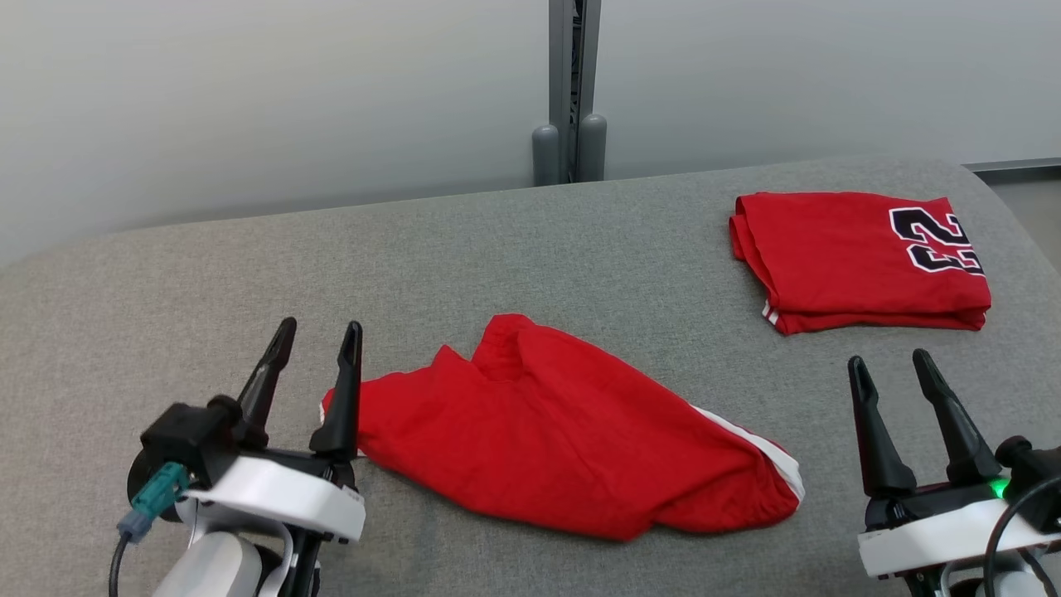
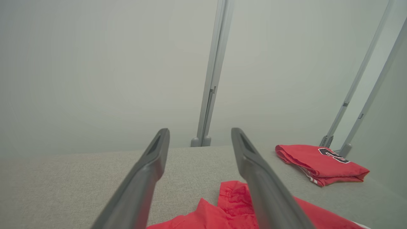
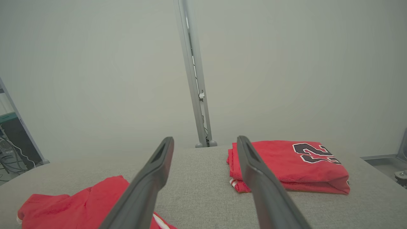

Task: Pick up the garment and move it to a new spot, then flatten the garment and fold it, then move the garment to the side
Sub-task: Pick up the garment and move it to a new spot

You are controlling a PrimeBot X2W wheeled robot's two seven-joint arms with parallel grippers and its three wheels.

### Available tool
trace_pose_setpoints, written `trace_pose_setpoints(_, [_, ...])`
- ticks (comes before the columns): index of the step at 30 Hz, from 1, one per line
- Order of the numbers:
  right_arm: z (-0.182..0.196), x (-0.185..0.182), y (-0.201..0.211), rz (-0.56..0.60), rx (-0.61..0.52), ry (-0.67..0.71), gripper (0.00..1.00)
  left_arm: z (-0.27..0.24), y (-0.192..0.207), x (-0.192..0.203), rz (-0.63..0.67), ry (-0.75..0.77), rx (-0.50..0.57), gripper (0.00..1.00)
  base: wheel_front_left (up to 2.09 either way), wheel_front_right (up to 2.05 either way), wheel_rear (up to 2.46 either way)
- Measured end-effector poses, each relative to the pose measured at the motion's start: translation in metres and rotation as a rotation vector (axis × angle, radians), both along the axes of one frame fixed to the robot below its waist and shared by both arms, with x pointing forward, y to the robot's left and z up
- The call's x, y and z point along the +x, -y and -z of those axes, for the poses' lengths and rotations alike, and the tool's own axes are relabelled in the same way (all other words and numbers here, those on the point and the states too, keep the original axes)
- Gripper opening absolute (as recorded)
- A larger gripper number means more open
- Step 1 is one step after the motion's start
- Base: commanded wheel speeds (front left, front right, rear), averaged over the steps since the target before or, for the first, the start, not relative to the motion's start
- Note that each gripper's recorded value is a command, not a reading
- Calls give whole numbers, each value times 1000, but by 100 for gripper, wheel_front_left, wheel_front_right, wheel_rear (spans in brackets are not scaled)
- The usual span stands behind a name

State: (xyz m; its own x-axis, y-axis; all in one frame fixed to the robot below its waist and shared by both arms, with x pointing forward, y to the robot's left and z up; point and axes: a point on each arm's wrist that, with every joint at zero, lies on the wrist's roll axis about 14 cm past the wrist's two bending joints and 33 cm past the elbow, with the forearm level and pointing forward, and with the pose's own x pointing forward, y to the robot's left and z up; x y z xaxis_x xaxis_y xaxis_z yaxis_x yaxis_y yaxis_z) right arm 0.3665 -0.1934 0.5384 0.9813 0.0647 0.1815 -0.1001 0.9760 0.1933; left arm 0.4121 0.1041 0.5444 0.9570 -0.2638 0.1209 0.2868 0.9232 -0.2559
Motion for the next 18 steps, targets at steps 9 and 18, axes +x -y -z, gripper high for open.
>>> trace_pose_setpoints(9, [9,-5,-3,0,22,-25,100,16,-12,-25,-69,2,12,100,0,0,0])
trace_pose_setpoints(18, [14,-1,-8,-23,13,-41,100,26,-23,-33,-125,-10,-27,100,0,0,0])
